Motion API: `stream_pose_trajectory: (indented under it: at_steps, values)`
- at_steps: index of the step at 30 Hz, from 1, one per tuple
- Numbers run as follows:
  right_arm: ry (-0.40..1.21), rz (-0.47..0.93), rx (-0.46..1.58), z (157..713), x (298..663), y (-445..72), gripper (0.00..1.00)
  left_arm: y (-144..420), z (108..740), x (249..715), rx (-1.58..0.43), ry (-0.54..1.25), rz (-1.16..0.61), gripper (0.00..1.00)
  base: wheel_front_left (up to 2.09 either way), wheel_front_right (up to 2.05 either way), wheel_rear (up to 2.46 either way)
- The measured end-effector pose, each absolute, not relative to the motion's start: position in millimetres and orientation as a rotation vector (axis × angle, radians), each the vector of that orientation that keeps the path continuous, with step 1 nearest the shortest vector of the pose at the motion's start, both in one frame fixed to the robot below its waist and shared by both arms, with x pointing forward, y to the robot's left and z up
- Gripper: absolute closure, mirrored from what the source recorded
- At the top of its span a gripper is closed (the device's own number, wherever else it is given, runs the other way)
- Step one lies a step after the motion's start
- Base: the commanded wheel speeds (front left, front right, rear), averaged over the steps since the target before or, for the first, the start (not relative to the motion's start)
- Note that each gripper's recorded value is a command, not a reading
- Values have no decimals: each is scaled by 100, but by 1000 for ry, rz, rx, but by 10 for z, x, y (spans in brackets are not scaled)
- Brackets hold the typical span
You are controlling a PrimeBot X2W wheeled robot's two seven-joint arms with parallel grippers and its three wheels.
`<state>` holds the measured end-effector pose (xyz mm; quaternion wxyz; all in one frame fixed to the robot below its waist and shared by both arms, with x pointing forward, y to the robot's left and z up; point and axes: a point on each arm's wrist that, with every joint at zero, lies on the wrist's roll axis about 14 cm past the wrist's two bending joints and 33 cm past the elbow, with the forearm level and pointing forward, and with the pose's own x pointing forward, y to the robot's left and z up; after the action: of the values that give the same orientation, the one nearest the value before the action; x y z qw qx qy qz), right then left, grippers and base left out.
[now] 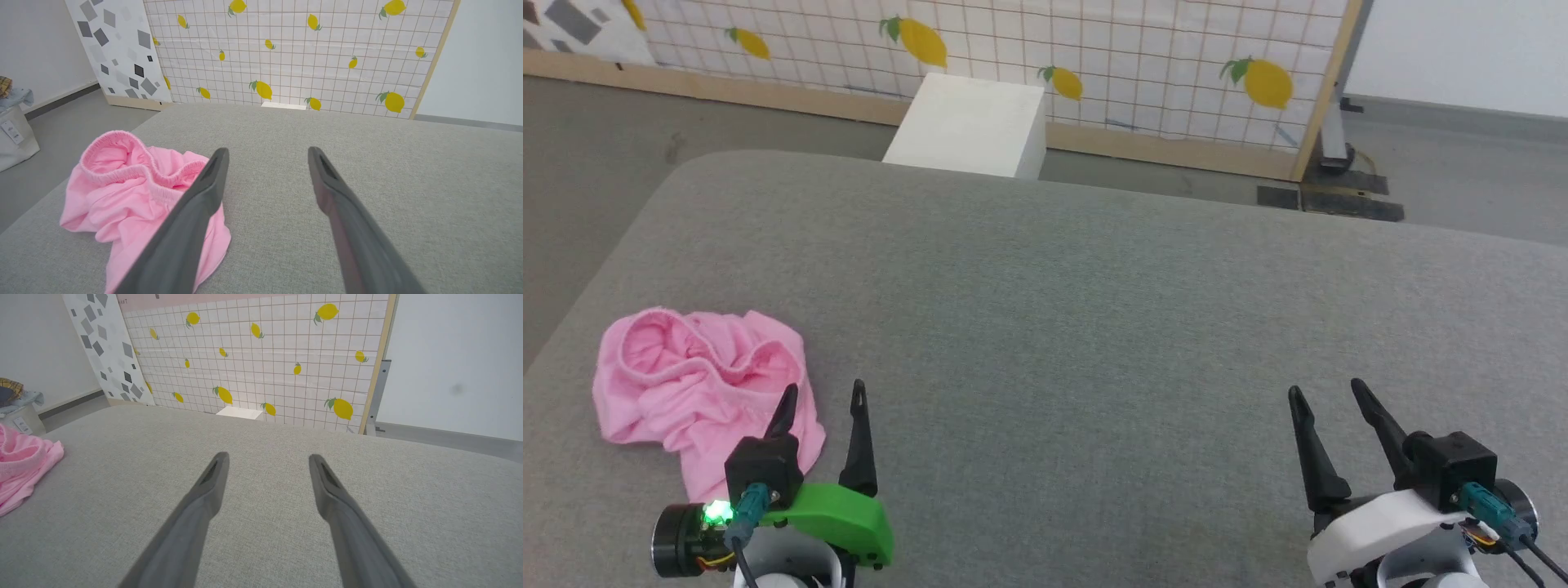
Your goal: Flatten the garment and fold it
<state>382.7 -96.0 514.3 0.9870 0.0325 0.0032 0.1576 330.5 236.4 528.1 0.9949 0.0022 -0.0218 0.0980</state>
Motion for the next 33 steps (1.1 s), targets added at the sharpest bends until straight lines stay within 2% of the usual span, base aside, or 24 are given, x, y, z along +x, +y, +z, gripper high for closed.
stream_pose_trajectory:
  at_steps: [33]
  values:
    - [36,538,127,5000,3819,-182,0,2930,5142,2588,-37,-54,433,0,0,0,0]
